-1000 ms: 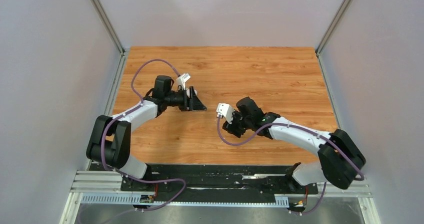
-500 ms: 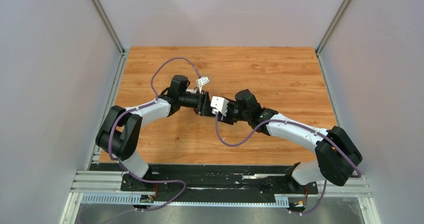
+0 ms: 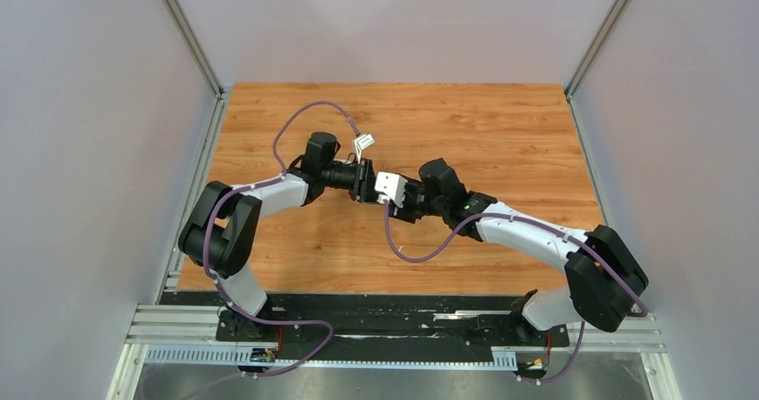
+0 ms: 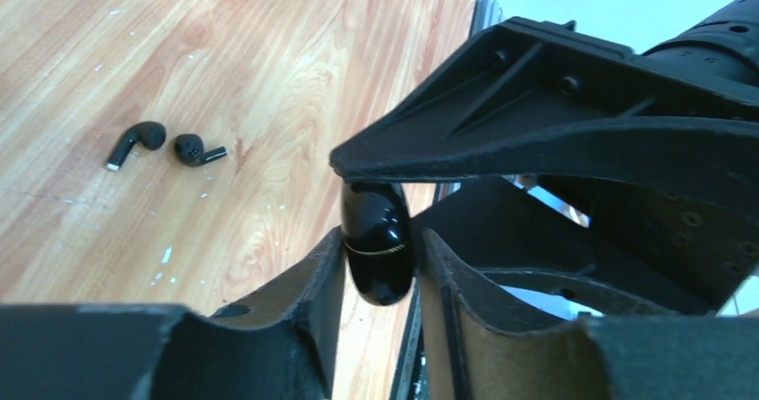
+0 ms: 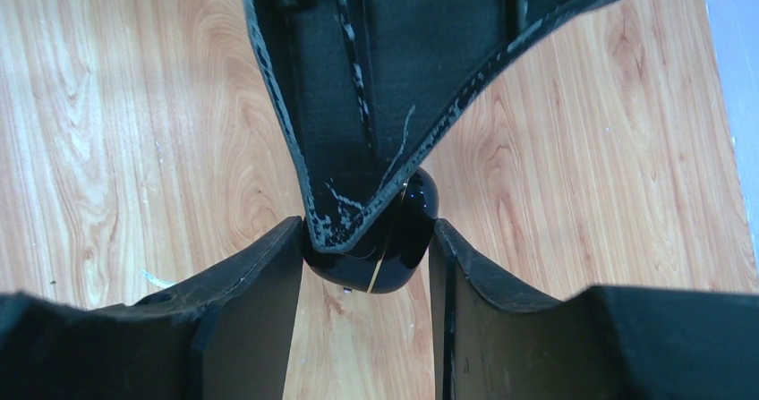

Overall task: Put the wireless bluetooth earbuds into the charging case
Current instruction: Pick up the charging case at the center of the board.

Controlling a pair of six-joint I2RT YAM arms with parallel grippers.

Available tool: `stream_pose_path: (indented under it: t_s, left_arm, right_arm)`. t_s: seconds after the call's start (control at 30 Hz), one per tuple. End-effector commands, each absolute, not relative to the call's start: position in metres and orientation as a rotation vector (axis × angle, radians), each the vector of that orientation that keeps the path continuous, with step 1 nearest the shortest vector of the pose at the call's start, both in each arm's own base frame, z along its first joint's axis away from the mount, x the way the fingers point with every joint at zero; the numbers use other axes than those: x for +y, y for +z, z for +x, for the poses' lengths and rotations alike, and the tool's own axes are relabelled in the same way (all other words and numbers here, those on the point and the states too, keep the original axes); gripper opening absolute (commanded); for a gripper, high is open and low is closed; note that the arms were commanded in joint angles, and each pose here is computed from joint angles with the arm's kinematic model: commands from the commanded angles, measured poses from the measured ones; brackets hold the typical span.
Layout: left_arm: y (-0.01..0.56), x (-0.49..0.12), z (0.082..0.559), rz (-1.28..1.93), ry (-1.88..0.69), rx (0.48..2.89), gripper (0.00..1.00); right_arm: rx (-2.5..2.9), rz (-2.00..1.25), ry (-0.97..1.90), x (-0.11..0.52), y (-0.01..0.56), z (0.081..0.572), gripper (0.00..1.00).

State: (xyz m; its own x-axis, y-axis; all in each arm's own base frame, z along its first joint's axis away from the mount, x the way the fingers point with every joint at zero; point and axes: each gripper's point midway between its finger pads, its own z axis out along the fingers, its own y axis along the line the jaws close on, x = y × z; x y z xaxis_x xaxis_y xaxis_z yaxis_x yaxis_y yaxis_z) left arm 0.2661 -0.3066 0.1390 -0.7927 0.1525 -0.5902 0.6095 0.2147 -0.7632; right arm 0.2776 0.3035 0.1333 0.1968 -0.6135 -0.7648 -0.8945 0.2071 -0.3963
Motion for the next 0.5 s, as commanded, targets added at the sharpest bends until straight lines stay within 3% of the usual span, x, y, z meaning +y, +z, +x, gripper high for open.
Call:
stream_pose_path:
  t_s: [0.0,0.17,0.3,0.47]
  left_arm:
    - [0.156,-0.317,0.262,0.793,-1.697,1.997,0.37]
    - [0.154,-0.319,0.264,0.806,-1.713,2.002,0.21]
    - [0.162,-0.316,0.264,0.851,-1.704,1.958,0.01]
    - [0.173,-0.300,0.258,1.014,-1.579,1.816,0.00]
  right_arm:
    - [1.375,-1.454,0.438,0.330,0.173,0.277,0.00]
    - [1.413,-1.397,0.425,0.329,0.175,0.284,0.00]
    - [1.477,-1.357,0.445,0.324,0.178,0.284,0.20]
    - [1.674,-1.433,0.584,0.303,0.184,0.268,0.43]
